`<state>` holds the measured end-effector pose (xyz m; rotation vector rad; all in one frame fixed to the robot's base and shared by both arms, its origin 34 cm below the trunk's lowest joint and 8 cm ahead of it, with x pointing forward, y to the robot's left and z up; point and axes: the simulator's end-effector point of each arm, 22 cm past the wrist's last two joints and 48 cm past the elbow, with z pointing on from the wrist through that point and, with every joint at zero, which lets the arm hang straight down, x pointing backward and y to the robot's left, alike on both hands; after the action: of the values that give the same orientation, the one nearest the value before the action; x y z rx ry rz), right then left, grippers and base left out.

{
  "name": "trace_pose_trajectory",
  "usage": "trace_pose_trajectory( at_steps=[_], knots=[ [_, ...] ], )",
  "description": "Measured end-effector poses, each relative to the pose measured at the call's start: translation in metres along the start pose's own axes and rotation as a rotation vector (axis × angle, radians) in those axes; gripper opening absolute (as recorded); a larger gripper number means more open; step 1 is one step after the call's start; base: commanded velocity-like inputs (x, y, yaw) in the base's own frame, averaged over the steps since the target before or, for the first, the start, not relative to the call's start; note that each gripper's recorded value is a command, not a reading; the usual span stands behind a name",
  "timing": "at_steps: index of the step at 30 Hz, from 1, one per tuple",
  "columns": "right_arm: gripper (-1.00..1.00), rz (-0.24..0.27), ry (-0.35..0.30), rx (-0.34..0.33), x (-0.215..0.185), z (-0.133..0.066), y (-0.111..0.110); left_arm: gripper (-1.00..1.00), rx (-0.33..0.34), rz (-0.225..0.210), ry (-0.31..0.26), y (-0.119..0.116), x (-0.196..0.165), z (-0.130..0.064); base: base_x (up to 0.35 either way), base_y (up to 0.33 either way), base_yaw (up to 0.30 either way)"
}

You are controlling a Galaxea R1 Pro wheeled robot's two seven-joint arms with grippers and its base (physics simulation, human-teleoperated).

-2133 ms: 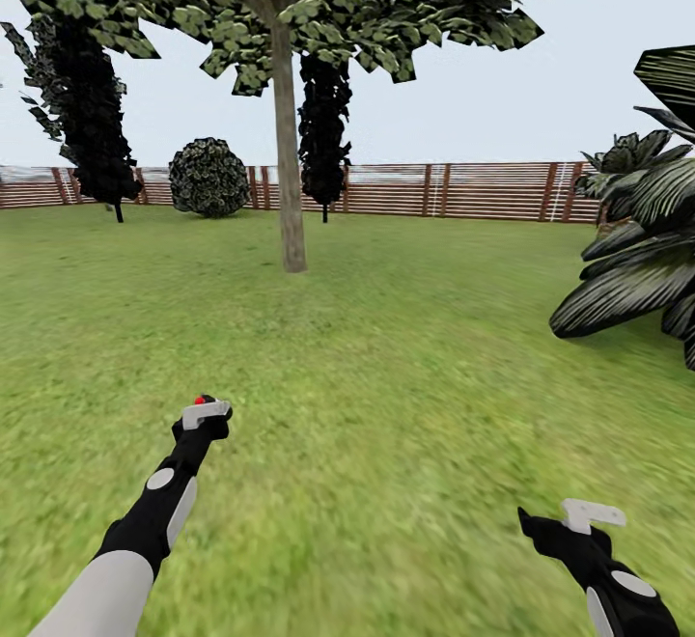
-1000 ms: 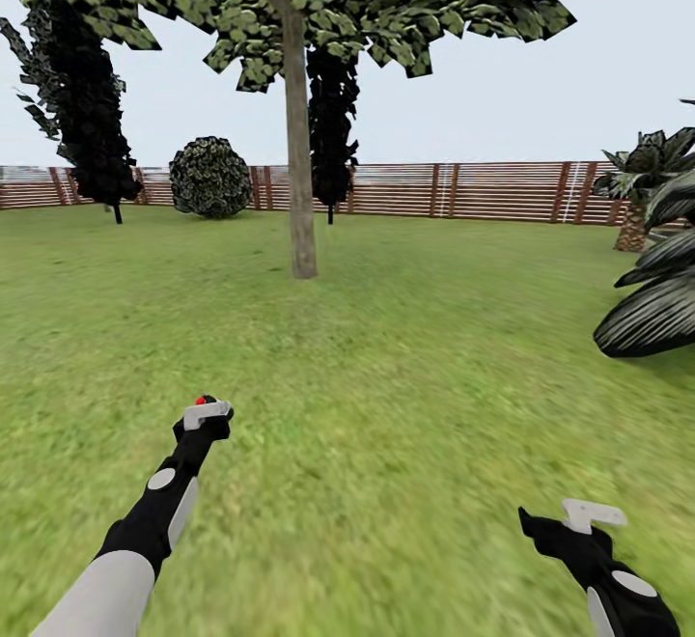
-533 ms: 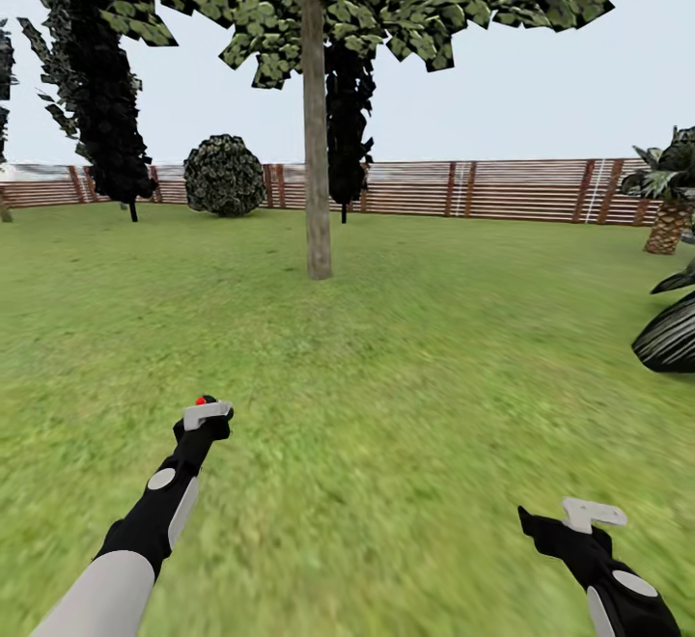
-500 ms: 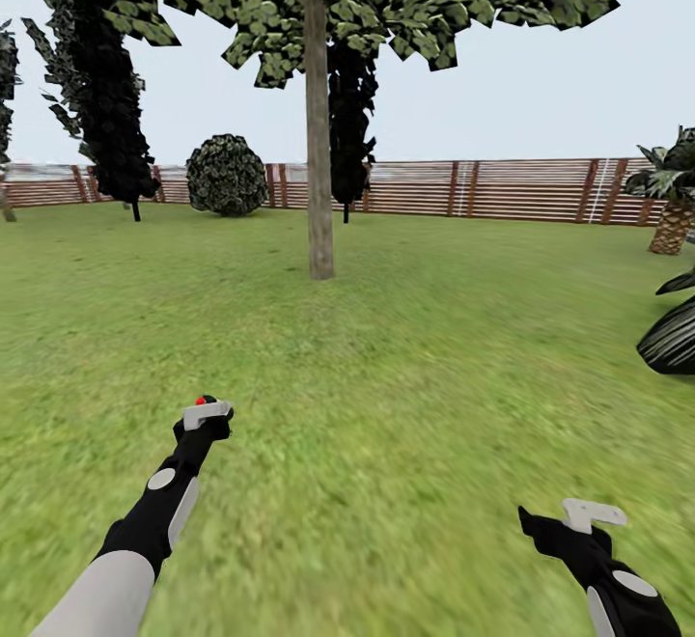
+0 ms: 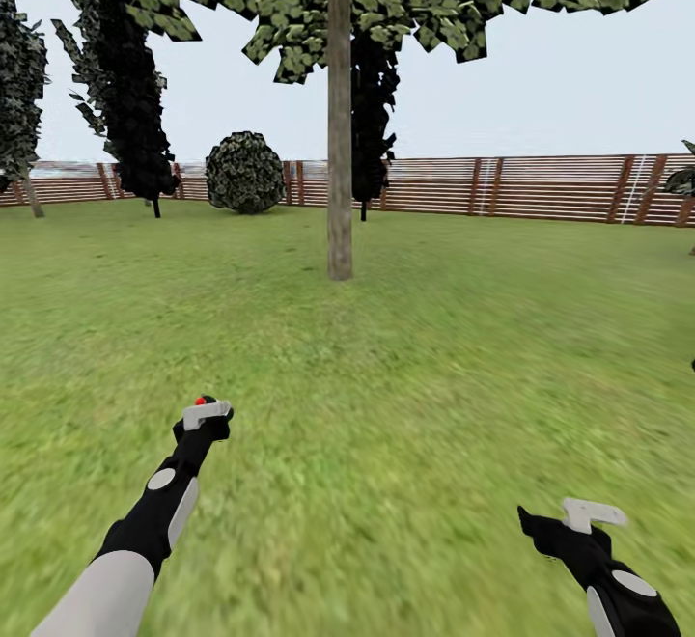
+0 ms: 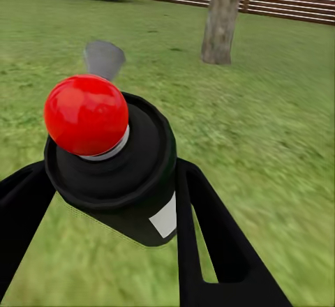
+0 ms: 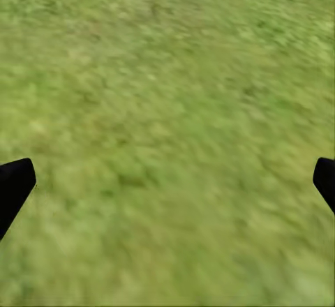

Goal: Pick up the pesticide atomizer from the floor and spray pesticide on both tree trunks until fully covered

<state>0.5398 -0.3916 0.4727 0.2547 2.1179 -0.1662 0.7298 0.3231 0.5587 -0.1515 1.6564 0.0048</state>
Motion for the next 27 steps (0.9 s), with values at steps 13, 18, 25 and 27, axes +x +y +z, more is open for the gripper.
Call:
trace_pose_trajectory(
  at_steps=[13,18,25,27],
  knots=[
    [1.00,-0.001,0.003,-0.001,0.001,0.000,0.001,-1.00,0.003,0.003,0.081,0.002,0.017,0.000,0.317,0.118,0.000],
    [1.00,-0.003,0.003,0.000,0.001,0.000,0.000,-1.00,0.004,0.008,0.092,0.003,0.018,0.000,0.318,0.119,0.000],
    [1.00,-0.010,0.003,0.001,0.001,0.000,0.001,-1.00,0.191,0.029,0.099,-0.044,0.020,-0.003,0.319,0.115,0.000],
    [1.00,-0.010,0.003,0.000,0.001,0.000,0.001,-1.00,0.243,0.033,0.100,-0.056,0.020,-0.006,0.324,0.090,0.000]
  ],
)
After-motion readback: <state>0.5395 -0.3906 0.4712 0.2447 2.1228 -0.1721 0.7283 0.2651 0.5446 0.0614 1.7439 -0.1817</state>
